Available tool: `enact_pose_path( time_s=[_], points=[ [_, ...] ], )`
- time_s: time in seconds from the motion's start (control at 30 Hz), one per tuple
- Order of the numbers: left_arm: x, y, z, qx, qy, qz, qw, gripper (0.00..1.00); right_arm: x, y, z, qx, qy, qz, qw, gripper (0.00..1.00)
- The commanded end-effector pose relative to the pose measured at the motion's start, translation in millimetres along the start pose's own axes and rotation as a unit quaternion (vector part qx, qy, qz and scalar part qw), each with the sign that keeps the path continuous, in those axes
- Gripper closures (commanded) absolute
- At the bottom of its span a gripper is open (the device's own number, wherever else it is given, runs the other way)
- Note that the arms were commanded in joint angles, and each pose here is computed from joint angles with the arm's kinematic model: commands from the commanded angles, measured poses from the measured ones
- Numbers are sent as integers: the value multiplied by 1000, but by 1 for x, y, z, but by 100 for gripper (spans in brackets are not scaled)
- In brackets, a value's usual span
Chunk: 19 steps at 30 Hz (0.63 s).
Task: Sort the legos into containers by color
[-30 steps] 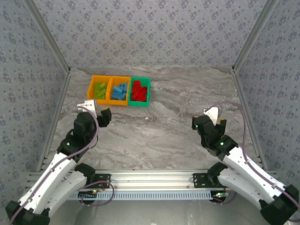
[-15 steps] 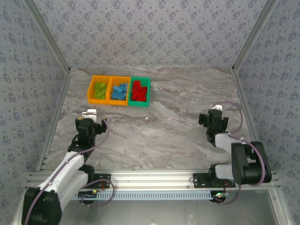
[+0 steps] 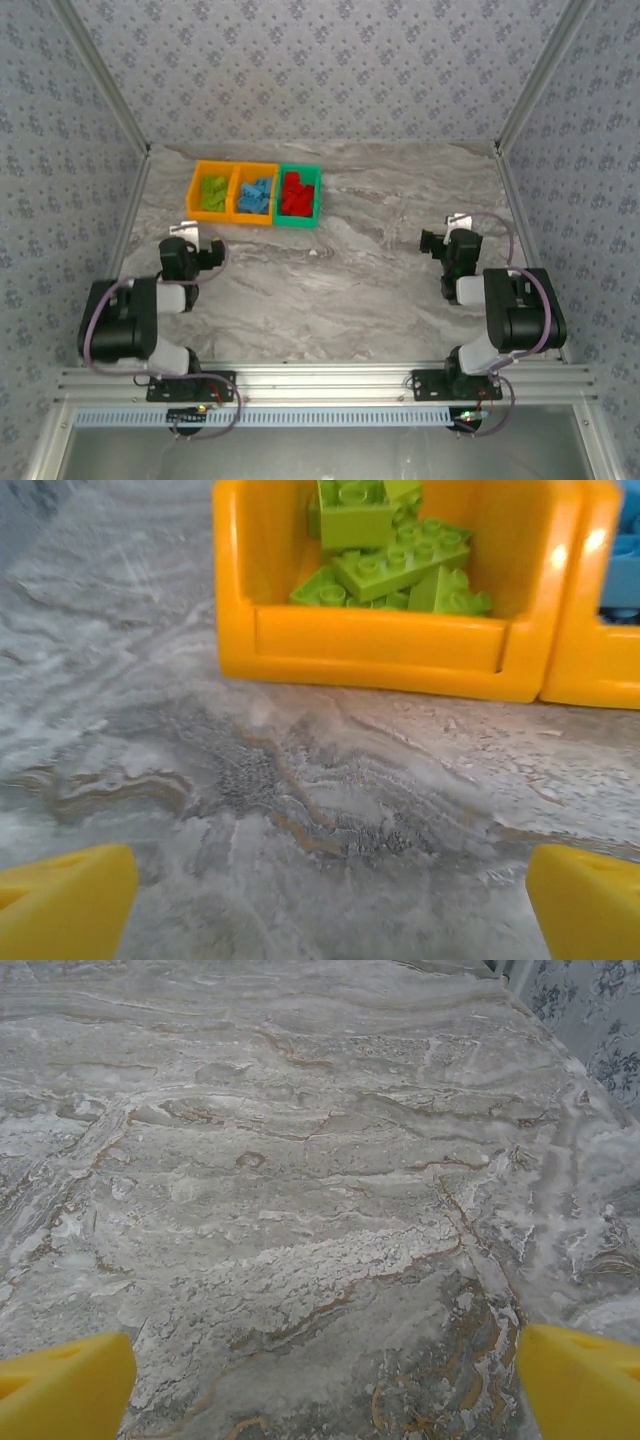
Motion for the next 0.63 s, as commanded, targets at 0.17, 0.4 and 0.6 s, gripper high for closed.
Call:
enact_pose_path(
  time_s=[0.17,0.4,0.6],
  points=[
    [33,-12,-12,-17,-41,12,999,1,14,-1,-2,24,-25,4,999,0],
    [33,-12,-12,-16,-40,12,999,1,13,0,-3,31,-24,9,999,0],
    [33,-12,-12,-16,-40,12,999,1,13,0,-1,35,-28,7,999,0]
  ],
)
Point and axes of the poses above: each hand's point on the last joint's axis, 136 mm out from that joint toward the fingers, its own z axis back along the fingers, its own y axis along the line the jaws close on, x = y × z, the point moved 9 cm from there along z, back along the fingers, and after that the axes turned 11 degrees about z, right-handed, at the moved point
